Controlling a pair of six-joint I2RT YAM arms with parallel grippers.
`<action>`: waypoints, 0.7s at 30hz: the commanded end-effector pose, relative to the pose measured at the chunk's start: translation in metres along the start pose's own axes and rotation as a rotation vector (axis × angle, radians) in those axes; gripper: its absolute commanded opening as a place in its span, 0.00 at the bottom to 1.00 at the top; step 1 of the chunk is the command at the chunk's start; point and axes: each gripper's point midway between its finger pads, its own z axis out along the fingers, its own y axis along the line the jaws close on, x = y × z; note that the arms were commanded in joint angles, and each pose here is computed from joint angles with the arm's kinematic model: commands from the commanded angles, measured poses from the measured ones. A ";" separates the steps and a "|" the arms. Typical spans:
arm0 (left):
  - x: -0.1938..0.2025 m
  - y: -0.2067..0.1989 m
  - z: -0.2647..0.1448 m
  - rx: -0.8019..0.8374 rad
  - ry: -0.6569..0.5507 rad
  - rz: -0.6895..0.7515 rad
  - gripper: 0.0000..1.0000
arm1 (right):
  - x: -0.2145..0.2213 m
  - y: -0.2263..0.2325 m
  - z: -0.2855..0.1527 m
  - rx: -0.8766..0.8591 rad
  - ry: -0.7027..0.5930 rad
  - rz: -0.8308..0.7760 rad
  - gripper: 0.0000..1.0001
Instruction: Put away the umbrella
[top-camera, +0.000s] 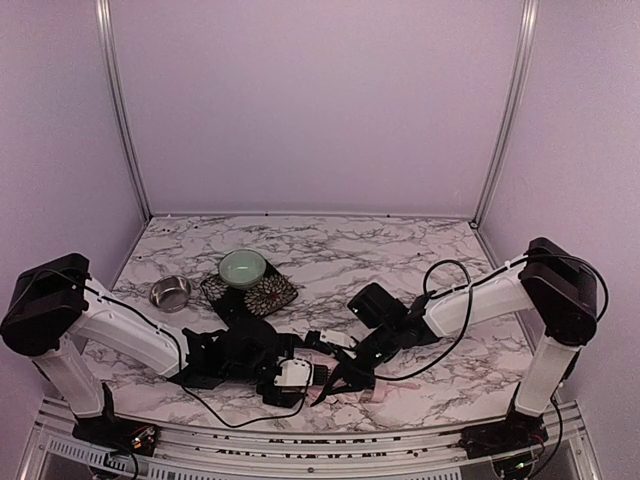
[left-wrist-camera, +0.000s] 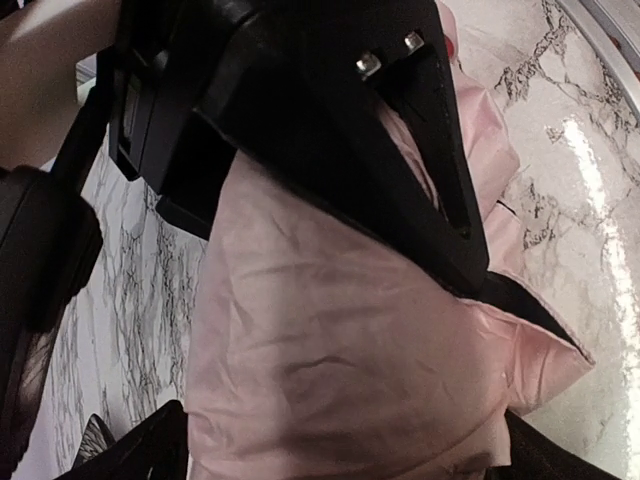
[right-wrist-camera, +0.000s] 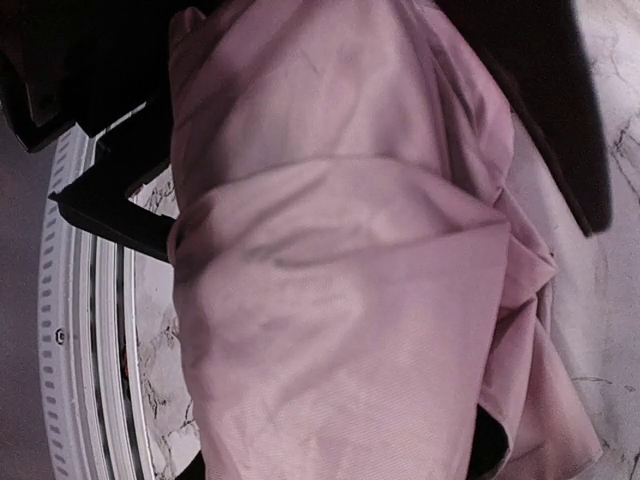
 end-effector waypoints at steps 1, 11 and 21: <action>0.008 -0.006 0.019 0.041 0.026 0.055 0.94 | 0.017 0.008 0.005 -0.064 0.063 0.029 0.32; 0.023 -0.062 0.024 0.340 0.083 0.005 0.42 | -0.012 0.001 -0.016 -0.038 -0.030 0.006 0.40; 0.038 -0.074 0.025 0.387 0.172 -0.082 0.00 | -0.061 0.005 -0.074 0.032 -0.191 -0.051 0.72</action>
